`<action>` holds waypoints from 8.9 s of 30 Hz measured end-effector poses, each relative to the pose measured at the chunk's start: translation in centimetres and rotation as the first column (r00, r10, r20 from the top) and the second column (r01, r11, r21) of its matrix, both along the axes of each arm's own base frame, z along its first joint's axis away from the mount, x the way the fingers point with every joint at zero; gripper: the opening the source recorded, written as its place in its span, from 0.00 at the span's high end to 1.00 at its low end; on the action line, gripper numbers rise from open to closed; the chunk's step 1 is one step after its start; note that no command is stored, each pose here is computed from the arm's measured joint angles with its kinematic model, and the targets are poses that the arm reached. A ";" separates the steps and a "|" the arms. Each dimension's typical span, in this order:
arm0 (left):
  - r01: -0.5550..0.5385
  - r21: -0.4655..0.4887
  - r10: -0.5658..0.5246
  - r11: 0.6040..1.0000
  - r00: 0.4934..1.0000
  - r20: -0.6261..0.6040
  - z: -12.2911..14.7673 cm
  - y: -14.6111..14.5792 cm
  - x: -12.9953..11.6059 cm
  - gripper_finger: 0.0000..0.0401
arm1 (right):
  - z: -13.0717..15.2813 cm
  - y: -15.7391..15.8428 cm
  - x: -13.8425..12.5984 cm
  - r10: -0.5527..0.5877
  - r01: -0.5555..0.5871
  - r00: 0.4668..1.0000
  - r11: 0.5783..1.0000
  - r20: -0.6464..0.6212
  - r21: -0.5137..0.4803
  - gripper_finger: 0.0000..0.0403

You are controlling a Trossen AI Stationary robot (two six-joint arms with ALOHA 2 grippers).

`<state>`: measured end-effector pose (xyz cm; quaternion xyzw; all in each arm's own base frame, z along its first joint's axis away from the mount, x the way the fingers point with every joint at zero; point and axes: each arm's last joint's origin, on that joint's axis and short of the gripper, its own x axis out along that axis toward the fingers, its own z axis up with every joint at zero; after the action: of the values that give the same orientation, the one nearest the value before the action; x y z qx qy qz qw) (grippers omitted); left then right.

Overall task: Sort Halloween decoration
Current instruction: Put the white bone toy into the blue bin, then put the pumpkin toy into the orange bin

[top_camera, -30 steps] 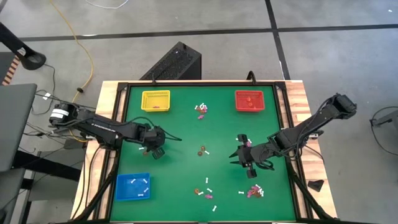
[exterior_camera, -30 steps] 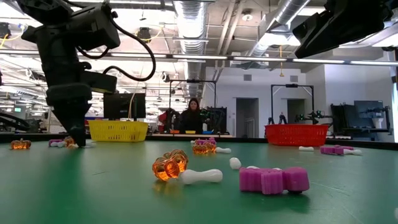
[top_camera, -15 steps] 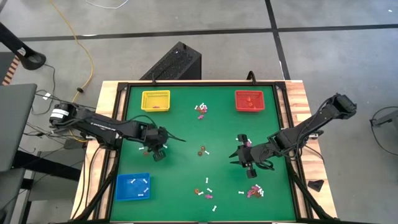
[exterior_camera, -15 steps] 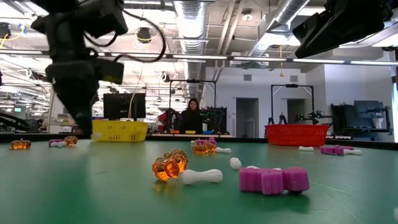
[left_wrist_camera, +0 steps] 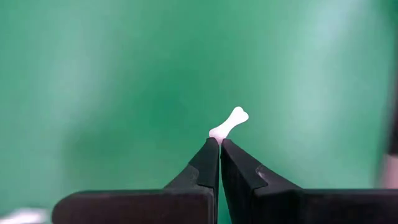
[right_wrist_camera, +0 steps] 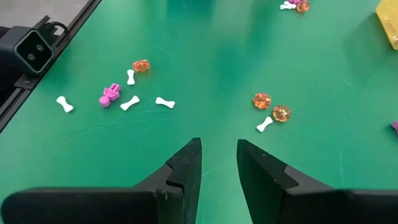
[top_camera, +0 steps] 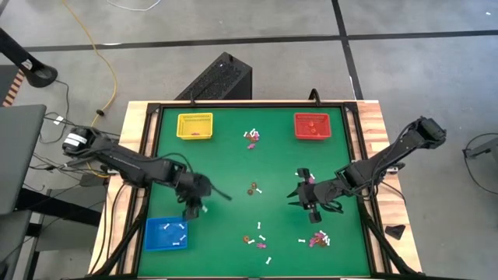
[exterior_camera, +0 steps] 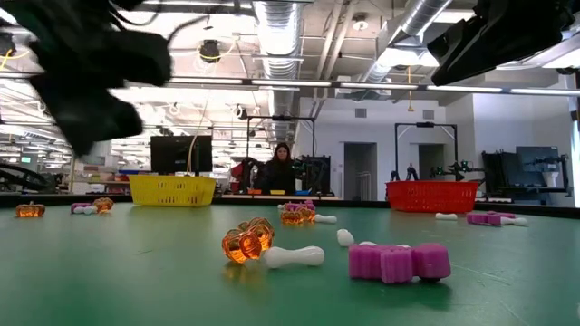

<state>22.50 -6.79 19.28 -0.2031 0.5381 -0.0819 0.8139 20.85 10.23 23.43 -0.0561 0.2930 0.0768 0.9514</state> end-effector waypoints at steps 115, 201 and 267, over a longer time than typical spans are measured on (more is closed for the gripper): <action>-0.124 0.319 -0.273 0.940 0.289 0.917 0.8 0.6 -2.0 0.80 | -8.5 9.0 -2.0 -0.255 0.859 0.212 0.508 -0.943 0.056 0.57; -0.712 0.487 0.280 0.506 0.669 0.688 -1.8 5.4 -6.6 0.80 | -9.4 3.8 37.4 0.136 -0.338 0.852 0.881 0.505 0.332 0.79; -0.672 0.367 0.251 0.644 0.638 0.728 -1.1 4.9 -5.8 0.80 | -2.9 -7.8 4.9 -0.377 0.432 0.901 0.826 -0.214 0.362 0.57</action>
<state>16.67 -1.84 18.23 -0.0297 0.1605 0.2599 0.9518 25.78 2.47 20.53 0.2084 0.3389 -0.0649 0.9151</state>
